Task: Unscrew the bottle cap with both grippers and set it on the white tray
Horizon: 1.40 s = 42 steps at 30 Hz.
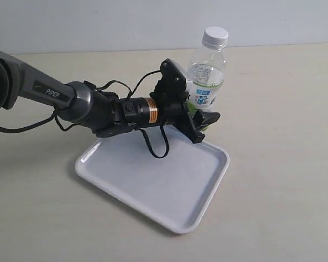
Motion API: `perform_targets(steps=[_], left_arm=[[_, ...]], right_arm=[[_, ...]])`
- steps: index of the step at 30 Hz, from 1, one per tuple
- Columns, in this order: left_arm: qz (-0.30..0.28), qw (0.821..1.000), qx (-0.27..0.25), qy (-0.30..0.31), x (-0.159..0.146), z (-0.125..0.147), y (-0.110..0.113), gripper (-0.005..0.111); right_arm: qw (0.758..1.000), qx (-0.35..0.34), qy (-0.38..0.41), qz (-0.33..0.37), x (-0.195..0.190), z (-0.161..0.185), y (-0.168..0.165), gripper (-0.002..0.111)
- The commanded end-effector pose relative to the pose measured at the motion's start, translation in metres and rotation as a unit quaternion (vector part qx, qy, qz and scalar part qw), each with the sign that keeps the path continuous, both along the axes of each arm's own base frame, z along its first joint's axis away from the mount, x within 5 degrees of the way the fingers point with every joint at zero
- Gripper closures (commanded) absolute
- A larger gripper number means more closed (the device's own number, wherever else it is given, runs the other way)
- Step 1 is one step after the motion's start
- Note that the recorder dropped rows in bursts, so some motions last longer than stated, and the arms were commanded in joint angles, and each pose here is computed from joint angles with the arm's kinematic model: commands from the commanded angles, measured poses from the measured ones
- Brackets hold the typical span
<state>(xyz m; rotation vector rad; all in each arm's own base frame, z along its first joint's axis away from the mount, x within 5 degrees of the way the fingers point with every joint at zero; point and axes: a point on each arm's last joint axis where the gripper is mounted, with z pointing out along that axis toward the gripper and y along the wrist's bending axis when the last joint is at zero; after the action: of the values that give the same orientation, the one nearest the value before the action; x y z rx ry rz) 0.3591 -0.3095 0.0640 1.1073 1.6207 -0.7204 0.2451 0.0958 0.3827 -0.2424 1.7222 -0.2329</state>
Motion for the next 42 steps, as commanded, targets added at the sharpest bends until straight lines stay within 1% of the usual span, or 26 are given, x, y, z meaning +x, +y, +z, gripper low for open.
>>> perform_targets(steps=[1, 3, 5, 9, 11, 13, 17, 19, 20, 22, 23, 25, 26, 28, 30, 31, 32, 33, 35, 37, 39, 41, 42], left_arm=[[-0.013, 1.000, 0.005, -0.012, -0.002, 0.007, -0.003, 0.107], [-0.017, 1.000, 0.007, -0.012, -0.002, 0.007, -0.003, 0.107], [-0.020, 1.000, 0.009, -0.013, -0.003, 0.006, -0.003, 0.107], [-0.032, 0.999, 0.015, -0.017, -0.005, 0.005, -0.004, 0.107], [-0.033, 0.999, 0.016, -0.017, -0.005, 0.005, -0.004, 0.107], [-0.033, 0.999, 0.016, -0.017, -0.005, 0.005, -0.004, 0.107], [-0.033, 0.999, 0.016, -0.017, -0.005, 0.005, -0.004, 0.107], [-0.033, 0.999, 0.016, -0.017, -0.005, 0.005, -0.004, 0.107], [-0.032, 0.999, 0.017, -0.017, -0.005, 0.005, -0.004, 0.107], [-0.032, 0.999, 0.017, -0.017, -0.005, 0.005, -0.004, 0.107], [-0.032, 0.999, 0.017, -0.017, -0.005, 0.005, -0.004, 0.107], [-0.032, 0.999, 0.017, -0.017, -0.005, 0.005, -0.004, 0.107], [-0.032, 0.999, 0.017, -0.017, -0.005, 0.005, -0.004, 0.107], [-0.035, 0.999, 0.020, -0.018, -0.005, 0.005, -0.004, 0.107], [-0.038, 0.999, 0.022, -0.019, -0.005, 0.005, -0.004, 0.107], [-0.037, 0.999, 0.022, -0.018, -0.005, 0.005, -0.004, 0.107], [-0.037, 0.999, 0.021, -0.018, -0.005, 0.005, -0.004, 0.107], [-0.037, 0.999, 0.021, -0.017, -0.005, 0.005, -0.004, 0.107], [-0.036, 0.999, 0.019, -0.010, -0.005, 0.004, -0.004, 0.107], [-0.037, 0.999, 0.019, -0.010, -0.006, 0.004, -0.004, 0.107], [-0.045, 0.999, 0.024, -0.013, -0.007, 0.004, -0.004, 0.107], [-0.047, 0.998, 0.025, -0.014, -0.007, 0.004, -0.004, 0.107], [-0.047, 0.998, 0.025, -0.014, -0.007, 0.004, -0.004, 0.107]], right_arm=[[0.997, -0.063, -0.039, -0.037, -0.002, 0.036, -0.009, 0.108], [0.991, -0.105, -0.070, -0.053, -0.002, 0.045, -0.013, 0.108], [0.980, -0.153, -0.098, -0.084, -0.003, 0.051, -0.018, 0.108], [0.951, -0.233, -0.137, -0.153, 0.003, 0.063, -0.048, 0.108], [0.941, -0.259, -0.138, -0.170, 0.008, 0.065, -0.066, 0.108], [0.939, -0.274, -0.127, -0.165, 0.014, 0.063, -0.084, 0.108], [0.947, -0.282, -0.078, -0.135, 0.029, 0.049, -0.127, 0.108], [0.955, -0.264, -0.054, -0.124, 0.035, 0.040, -0.143, 0.108], [0.964, -0.235, -0.042, -0.117, 0.039, 0.034, -0.150, 0.108], [0.977, -0.190, -0.034, -0.094, 0.044, 0.026, -0.153, 0.108], [0.984, -0.162, -0.033, -0.071, 0.048, 0.023, -0.150, 0.108], [0.992, -0.102, -0.036, -0.057, 0.051, 0.020, -0.146, 0.108], [0.997, -0.041, -0.043, -0.039, 0.053, 0.019, -0.142, 0.108], [0.997, 0.058, -0.048, -0.010, 0.054, 0.018, -0.135, 0.108], [0.991, 0.125, -0.038, 0.028, 0.054, 0.019, -0.126, 0.108], [0.990, 0.134, -0.023, 0.045, 0.054, 0.017, -0.123, 0.108], [0.983, 0.166, 0.004, 0.079, 0.056, 0.017, -0.116, 0.108], [0.981, 0.164, 0.036, 0.102, 0.057, 0.015, -0.112, 0.108], [0.965, 0.178, 0.130, 0.142, 0.061, 0.013, -0.104, 0.108], [0.950, 0.175, 0.216, 0.144, 0.066, 0.014, -0.104, 0.108], [0.927, 0.186, 0.302, 0.121, 0.071, 0.011, -0.108, 0.108], [0.906, 0.198, 0.361, 0.092, 0.074, 0.012, -0.112, 0.108], [0.899, 0.199, 0.380, 0.088, 0.075, 0.013, -0.112, 0.108]])
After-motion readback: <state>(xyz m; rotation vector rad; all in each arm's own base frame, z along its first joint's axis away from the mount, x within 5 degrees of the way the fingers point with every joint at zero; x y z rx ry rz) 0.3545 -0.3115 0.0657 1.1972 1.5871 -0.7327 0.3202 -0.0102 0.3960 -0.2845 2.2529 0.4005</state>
